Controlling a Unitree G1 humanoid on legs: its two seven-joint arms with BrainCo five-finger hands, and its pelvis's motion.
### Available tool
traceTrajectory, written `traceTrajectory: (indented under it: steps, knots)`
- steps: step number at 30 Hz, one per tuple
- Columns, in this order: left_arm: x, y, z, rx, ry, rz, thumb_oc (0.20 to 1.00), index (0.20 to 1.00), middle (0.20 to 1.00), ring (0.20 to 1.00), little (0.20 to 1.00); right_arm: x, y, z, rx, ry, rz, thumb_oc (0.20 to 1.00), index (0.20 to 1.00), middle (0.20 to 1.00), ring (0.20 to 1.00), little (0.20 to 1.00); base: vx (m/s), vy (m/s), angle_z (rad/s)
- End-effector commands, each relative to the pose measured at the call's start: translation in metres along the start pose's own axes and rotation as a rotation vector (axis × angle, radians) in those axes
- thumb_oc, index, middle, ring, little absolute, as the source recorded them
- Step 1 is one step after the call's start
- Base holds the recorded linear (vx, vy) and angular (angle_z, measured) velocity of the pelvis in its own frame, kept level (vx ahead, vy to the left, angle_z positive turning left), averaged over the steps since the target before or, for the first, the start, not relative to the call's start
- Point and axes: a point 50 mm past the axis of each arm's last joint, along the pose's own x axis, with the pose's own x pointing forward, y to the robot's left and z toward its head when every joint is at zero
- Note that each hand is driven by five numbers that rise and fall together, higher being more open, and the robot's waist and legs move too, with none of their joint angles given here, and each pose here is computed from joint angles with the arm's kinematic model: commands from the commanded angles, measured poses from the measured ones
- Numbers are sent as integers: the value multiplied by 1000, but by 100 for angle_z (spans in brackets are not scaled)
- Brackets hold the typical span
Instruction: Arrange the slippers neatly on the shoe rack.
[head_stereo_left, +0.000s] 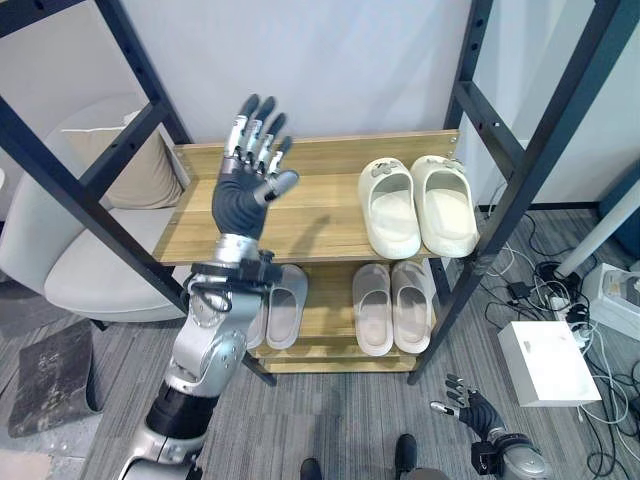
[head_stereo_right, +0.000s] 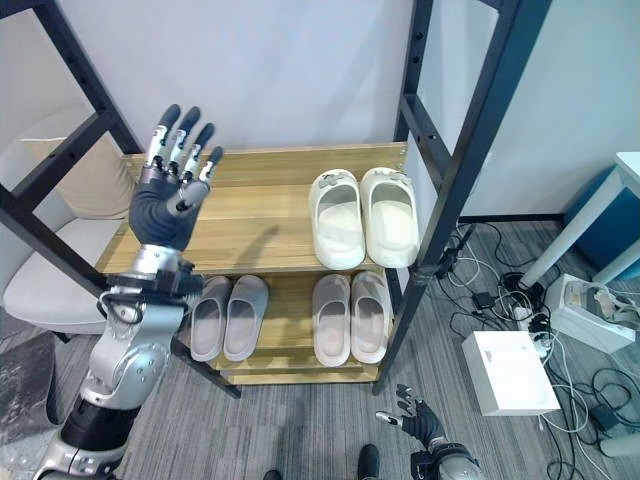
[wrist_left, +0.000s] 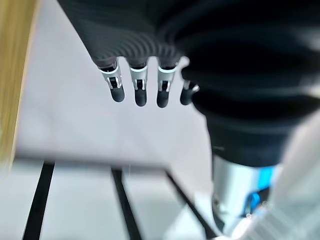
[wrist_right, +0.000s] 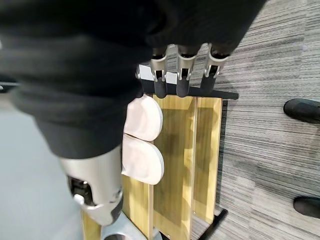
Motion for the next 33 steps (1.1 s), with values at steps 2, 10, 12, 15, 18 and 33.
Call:
traceTrajectory:
  steps: [2,10,12,15,18,33]
  knots:
    - [-2,-20,1,-8,48,-255,1000,1000,1000,1000,1000,7,9,17,9,-92,45,1000,1000,1000,1000,1000,-8,12,8]
    - [-53,-24,-54,62,464,-460,1000,1000,1000,1000,1000,11,9,25,-42,-106,100,1000,1000,1000,1000,1000,-4,7,5]
    - [-66,-21,-67,54,545,-448,1000,1000,1000,1000,1000,12,11,26,-45,-105,106,1000,1000,1000,1000,1000,0,0,0]
    - [-114,6,-103,118,795,-302,1000,1000,1000,1000,1000,16,12,31,-40,-117,114,1000,1000,1000,1000,1000,0,0,0]
    - [-167,31,-130,195,1011,-95,1000,1000,1000,1000,1000,18,16,33,-29,-121,116,1000,1000,1000,1000,1000,0,5,-1]
    - [-241,68,-162,67,1111,728,1000,1000,1000,1000,1000,32,30,39,-6,-131,24,1000,1000,1000,1000,1000,2,-1,1]
